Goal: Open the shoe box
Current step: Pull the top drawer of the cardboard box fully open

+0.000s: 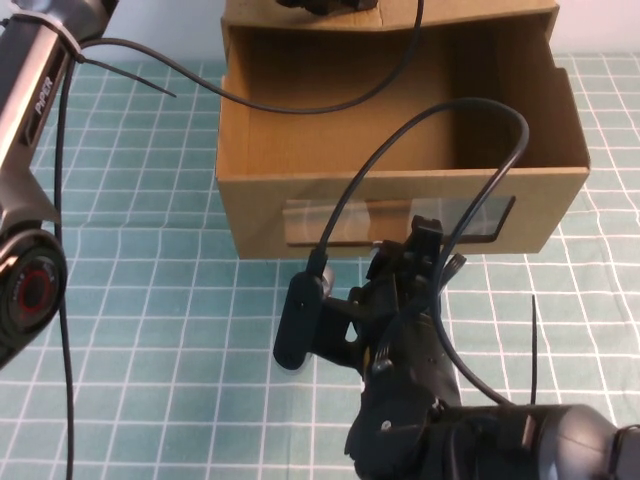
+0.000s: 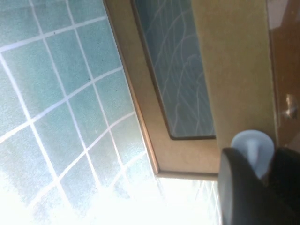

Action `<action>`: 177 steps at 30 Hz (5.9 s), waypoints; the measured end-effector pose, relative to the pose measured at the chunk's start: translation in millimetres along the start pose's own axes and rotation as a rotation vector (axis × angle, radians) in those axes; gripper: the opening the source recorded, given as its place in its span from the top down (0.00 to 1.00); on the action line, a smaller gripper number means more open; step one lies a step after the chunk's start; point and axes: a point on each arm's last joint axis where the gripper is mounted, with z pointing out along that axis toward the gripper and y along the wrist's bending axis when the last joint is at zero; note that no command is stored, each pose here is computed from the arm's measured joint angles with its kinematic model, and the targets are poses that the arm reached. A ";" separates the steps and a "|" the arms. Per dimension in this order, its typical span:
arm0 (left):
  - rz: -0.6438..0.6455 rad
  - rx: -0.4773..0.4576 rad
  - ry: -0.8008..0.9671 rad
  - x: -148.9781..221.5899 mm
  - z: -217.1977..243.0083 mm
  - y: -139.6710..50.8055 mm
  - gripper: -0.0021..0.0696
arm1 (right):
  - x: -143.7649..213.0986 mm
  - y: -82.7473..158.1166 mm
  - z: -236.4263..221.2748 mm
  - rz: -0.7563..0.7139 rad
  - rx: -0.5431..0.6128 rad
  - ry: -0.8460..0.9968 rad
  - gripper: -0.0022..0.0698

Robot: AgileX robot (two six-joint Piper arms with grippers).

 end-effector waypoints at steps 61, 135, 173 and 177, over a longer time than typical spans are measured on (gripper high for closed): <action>0.054 -0.485 -0.003 46.7 -314.3 -196.1 0.98 | 185.6 -206.6 -203.0 0.799 -0.430 -0.295 0.99; -0.161 -0.855 -0.258 401.9 -208.8 -194.7 0.98 | 207.5 -115.5 -182.5 0.698 -0.662 -0.144 0.99; -0.212 -0.816 -0.290 401.0 -206.7 -196.5 0.98 | 267.6 -137.0 -227.8 1.282 -0.084 -0.200 0.99; -0.212 -0.816 -0.290 401.0 -206.7 -196.5 0.98 | 260.4 -120.1 -232.6 1.442 -0.027 -0.370 0.99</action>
